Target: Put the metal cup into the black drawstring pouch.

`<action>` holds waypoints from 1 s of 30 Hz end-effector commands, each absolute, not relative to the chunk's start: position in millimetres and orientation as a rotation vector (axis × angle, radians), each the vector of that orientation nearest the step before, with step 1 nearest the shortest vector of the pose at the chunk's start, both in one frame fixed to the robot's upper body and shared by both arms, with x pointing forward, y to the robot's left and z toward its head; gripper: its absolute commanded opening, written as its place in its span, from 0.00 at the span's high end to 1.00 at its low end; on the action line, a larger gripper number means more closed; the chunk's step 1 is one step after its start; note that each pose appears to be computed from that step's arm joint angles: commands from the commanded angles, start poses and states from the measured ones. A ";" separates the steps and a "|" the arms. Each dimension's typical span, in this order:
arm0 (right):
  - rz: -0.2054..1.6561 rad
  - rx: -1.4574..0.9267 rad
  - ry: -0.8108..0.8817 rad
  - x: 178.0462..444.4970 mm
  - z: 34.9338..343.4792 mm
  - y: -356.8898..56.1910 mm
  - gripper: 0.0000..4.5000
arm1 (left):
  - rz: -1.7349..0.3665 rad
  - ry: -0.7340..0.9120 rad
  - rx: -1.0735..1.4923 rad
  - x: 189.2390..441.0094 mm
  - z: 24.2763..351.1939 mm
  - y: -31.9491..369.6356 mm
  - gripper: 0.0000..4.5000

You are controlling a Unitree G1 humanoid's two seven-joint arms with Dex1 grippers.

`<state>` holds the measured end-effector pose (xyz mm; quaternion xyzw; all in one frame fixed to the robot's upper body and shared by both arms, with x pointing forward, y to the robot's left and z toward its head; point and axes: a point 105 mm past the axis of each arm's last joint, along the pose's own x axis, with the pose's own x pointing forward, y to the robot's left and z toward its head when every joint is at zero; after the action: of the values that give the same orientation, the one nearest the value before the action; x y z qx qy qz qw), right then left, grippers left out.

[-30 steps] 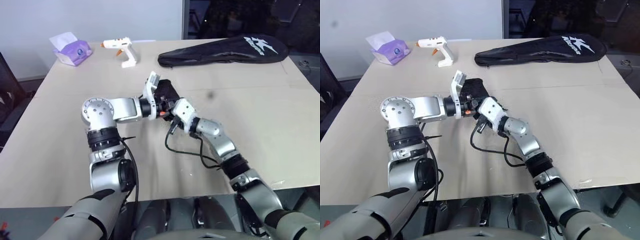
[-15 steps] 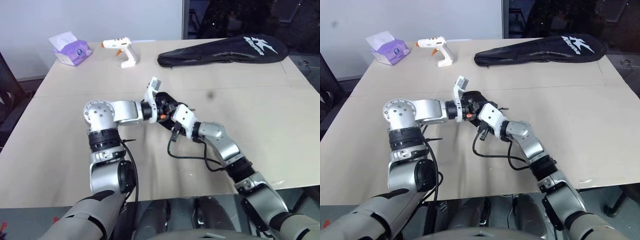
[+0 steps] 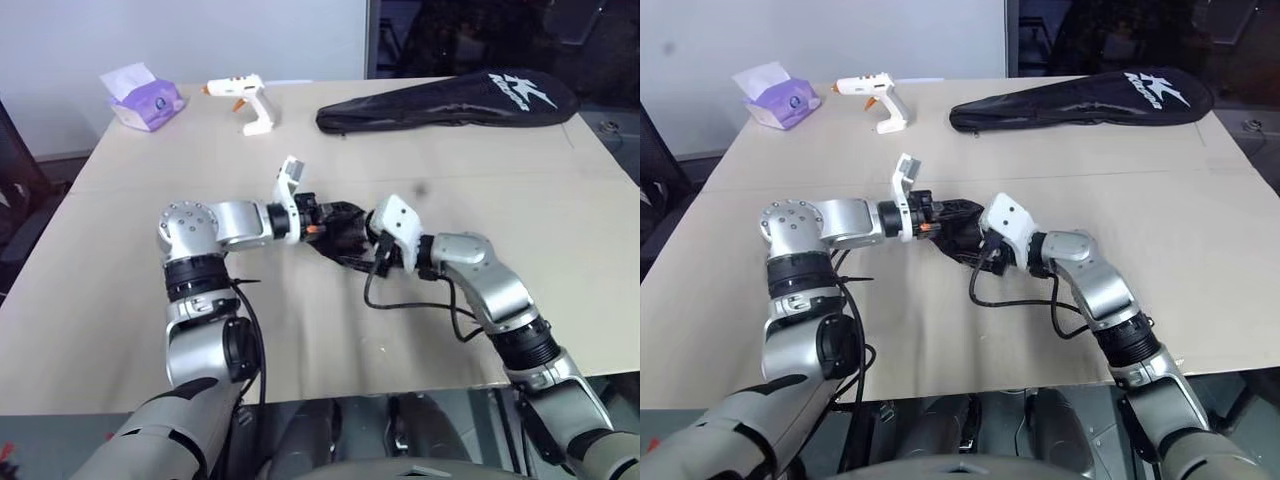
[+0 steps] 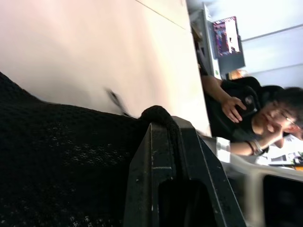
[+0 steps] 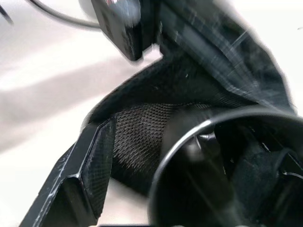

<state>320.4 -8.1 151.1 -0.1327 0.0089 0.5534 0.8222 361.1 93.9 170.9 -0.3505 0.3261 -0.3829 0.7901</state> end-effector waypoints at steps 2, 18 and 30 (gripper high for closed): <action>1.156 -0.218 0.019 320.4 158.9 -7.1 0.33 | -0.856 0.673 -0.724 360.9 175.0 91.5 1.00; 1.096 -0.150 0.031 324.9 146.0 -1.6 0.99 | -0.918 0.651 -0.642 351.9 178.6 85.3 1.00; 1.084 -0.163 0.028 322.1 144.5 -7.3 0.54 | -0.882 0.661 -0.596 355.4 171.2 94.3 1.00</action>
<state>325.5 -9.0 129.1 -0.0682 0.0484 0.5129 0.8544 353.9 93.5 160.7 -0.2844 0.3302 -0.4036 0.8045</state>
